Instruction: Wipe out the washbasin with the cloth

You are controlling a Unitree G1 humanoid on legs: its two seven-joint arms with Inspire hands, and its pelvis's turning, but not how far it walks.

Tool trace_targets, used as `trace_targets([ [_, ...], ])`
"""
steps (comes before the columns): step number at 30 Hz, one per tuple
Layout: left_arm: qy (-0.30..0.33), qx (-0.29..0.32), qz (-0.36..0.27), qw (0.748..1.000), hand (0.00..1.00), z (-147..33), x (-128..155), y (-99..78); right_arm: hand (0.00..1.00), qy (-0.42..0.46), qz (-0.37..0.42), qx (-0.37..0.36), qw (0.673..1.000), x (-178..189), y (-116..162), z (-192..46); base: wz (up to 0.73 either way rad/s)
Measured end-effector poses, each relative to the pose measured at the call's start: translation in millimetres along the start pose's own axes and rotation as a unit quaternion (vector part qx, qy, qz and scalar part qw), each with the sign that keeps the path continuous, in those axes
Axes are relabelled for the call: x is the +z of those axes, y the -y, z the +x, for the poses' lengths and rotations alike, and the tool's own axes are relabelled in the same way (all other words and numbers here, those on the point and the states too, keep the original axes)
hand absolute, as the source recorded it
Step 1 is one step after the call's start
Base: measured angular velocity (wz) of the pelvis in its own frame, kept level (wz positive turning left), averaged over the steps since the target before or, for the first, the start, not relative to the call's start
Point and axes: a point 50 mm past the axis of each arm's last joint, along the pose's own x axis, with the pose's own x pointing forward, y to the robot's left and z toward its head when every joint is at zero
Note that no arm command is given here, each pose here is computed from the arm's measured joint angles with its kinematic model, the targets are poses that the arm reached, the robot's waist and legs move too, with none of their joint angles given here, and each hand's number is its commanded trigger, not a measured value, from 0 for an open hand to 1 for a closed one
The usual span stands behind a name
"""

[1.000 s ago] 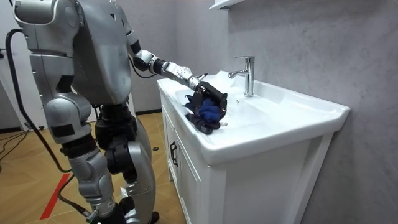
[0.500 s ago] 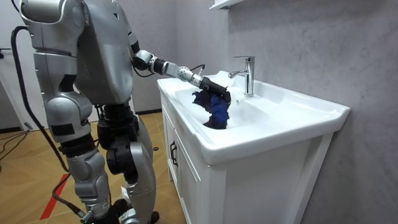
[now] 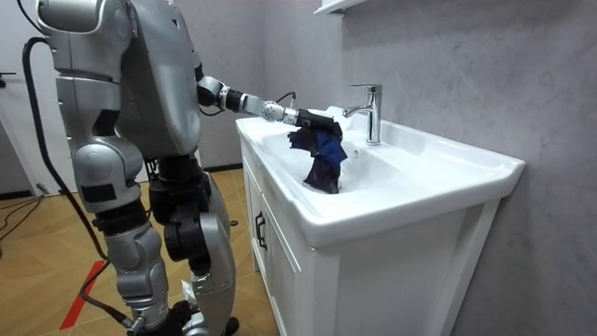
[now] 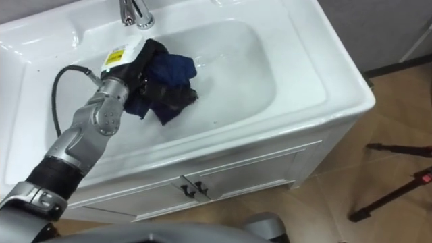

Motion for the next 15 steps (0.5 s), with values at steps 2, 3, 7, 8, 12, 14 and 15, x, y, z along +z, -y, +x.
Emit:
trace_targets([
  [2, -0.017, 0.000, 0.019, 1.000, 1.00, -4.3, -8, 2.3, 0.00, -0.003, -0.006, 0.000, 1.000, 1, -1, 0, 0.00],
  [3, -0.020, 0.000, 0.023, 1.000, 1.00, -4.7, -9, 2.3, 0.00, -0.003, -0.006, 0.000, 1.000, 1, -1, 0, 0.00],
  [7, -0.035, 0.009, 0.021, 0.999, 1.00, -5.5, -16, -1.5, 0.00, -0.002, 0.004, -0.001, 1.000, 4, -4, 0, 0.02],
  [8, -0.041, 0.012, 0.018, 0.999, 1.00, -6.1, -19, -2.9, 0.00, -0.002, 0.005, 0.000, 1.000, 4, -6, 0, 0.00],
  [12, -0.064, 0.033, 0.005, 0.997, 1.00, -8.1, -30, -11.4, 0.00, 0.002, 0.014, -0.002, 1.000, 6, -6, 0, 0.03],
  [14, -0.077, 0.060, 0.000, 0.995, 1.00, -9.7, -36, -17.3, 0.00, -0.003, 0.012, -0.012, 1.000, 0, -5, 0, 0.04],
  [15, -0.080, 0.066, -0.002, 0.995, 1.00, -10.0, -38, -18.8, 0.00, -0.005, 0.013, -0.013, 1.000, -1, -4, 0, 0.03],
])
